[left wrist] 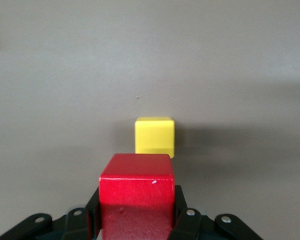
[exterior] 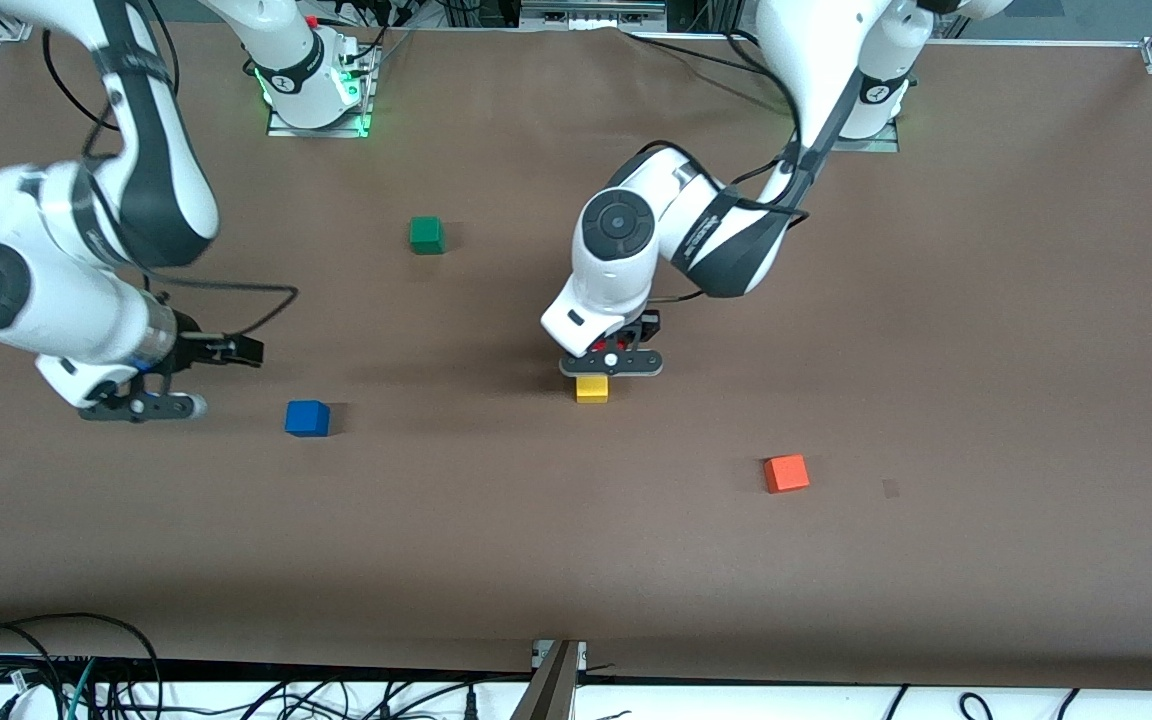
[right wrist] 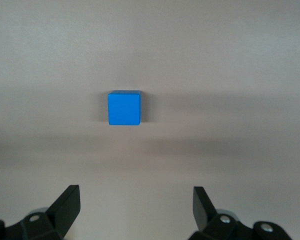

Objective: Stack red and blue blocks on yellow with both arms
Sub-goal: 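Place the red cube on the yellow cube while the right gripper grasps blue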

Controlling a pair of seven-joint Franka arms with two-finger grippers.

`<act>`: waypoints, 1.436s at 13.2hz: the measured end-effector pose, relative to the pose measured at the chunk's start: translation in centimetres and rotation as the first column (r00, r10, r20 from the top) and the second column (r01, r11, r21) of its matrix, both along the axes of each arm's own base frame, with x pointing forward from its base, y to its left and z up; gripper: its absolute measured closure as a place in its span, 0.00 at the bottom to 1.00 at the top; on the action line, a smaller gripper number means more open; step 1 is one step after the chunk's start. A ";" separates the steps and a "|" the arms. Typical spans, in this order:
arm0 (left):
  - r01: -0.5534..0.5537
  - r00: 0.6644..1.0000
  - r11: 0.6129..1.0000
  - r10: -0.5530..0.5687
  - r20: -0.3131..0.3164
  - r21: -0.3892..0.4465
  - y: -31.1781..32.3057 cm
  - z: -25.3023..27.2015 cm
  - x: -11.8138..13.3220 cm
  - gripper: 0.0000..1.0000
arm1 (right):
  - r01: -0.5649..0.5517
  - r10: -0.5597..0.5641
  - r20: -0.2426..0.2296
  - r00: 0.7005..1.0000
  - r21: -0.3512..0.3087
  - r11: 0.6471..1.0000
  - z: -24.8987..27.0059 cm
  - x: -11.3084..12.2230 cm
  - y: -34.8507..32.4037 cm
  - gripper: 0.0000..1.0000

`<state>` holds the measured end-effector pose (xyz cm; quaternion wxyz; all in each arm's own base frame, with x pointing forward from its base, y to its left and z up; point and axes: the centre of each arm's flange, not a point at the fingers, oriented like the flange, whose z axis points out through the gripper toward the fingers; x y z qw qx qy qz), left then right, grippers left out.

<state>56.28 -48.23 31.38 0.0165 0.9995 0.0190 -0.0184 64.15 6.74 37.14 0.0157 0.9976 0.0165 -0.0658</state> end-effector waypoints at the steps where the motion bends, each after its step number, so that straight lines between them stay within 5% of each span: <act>1: 0.001 1.000 1.000 -0.001 0.004 -0.004 -0.5 -0.6 0.4 0.44 | -0.003 0.003 0.002 1.000 0.001 1.000 -1.5 0.4 0.1 0.00; 7: 0.036 0.999 0.999 -0.036 0.001 0.000 -2.1 -4.7 0.7 0.44 | -0.019 0.018 0.048 0.999 0.032 0.999 -11.3 2.3 2.0 0.00; 14: 0.049 0.999 0.998 -0.049 -0.011 0.033 -1.6 -7.1 0.8 0.44 | 0.005 -0.010 0.081 0.997 0.058 0.998 -16.7 2.8 2.3 0.04; 16: 0.049 0.999 0.998 -0.049 -0.009 0.032 -1.7 -7.0 0.9 0.44 | 0.017 -0.022 0.074 0.997 0.068 0.998 -17.2 2.7 2.3 0.12; 19: 0.049 0.999 0.998 -0.049 -0.010 0.032 -1.7 -7.1 0.9 0.44 | 0.018 -0.023 0.073 0.997 0.069 0.997 -17.3 2.7 2.3 0.41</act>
